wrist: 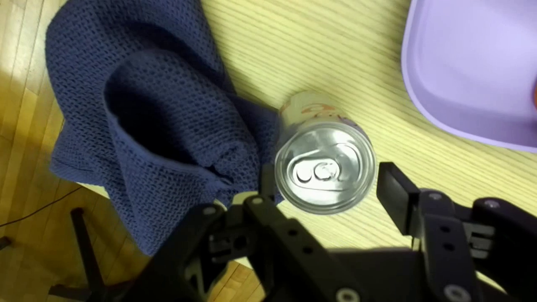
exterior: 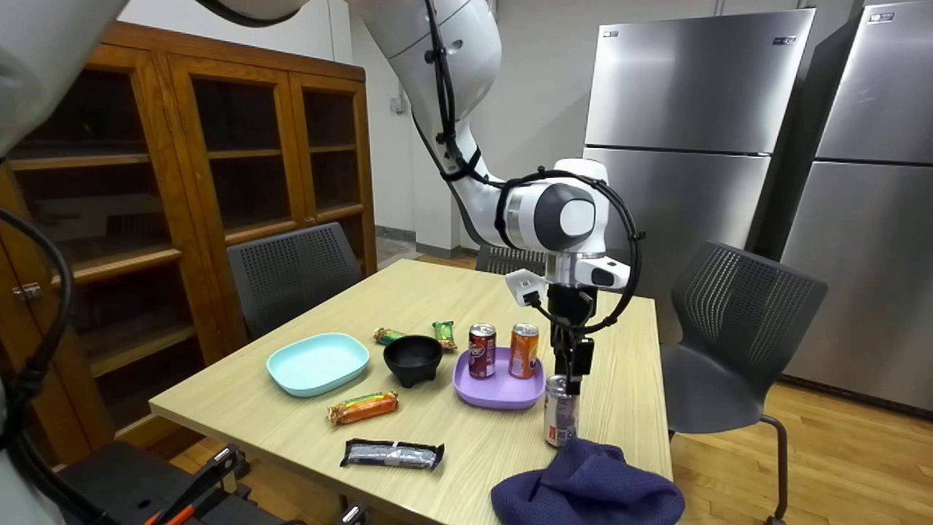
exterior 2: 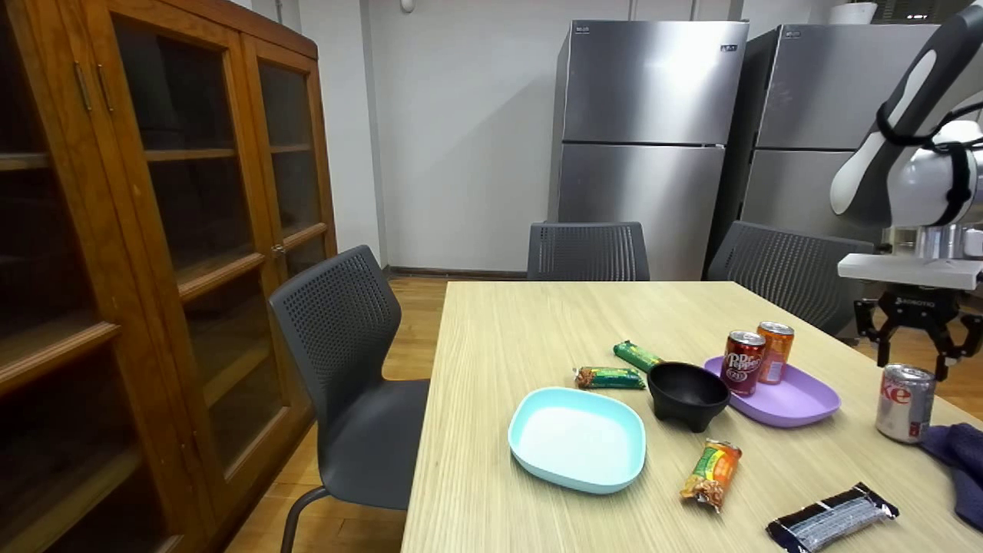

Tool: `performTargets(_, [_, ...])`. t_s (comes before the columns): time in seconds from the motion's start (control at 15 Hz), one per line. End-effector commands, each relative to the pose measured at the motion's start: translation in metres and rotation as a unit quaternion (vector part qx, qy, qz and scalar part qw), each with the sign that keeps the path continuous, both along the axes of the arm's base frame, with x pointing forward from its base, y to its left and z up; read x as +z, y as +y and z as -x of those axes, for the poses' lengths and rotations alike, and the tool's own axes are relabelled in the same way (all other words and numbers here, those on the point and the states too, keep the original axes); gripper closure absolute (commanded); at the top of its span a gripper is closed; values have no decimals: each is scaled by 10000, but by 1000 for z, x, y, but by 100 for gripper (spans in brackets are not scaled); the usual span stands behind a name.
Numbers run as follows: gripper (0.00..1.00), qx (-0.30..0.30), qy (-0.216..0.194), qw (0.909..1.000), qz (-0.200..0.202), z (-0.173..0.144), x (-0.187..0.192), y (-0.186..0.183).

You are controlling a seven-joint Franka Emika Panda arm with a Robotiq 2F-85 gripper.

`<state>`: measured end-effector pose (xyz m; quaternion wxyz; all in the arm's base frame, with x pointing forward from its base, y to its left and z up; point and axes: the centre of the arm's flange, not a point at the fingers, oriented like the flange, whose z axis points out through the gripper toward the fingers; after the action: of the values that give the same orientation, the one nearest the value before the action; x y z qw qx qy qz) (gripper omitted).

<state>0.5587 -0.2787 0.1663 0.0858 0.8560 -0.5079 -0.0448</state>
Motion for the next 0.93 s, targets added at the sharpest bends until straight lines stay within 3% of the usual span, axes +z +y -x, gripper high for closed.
performTargets(0.0, [59,213,-67,9997,-47,20,34,17])
performTargets(0.27, [59,333,-75,9994,-28,26,46,23])
performTargets(0.4, [7,381,-67,9993,6,32,52,23])
performTargets(0.87, [0,378,-103,9992,87,37,63,11])
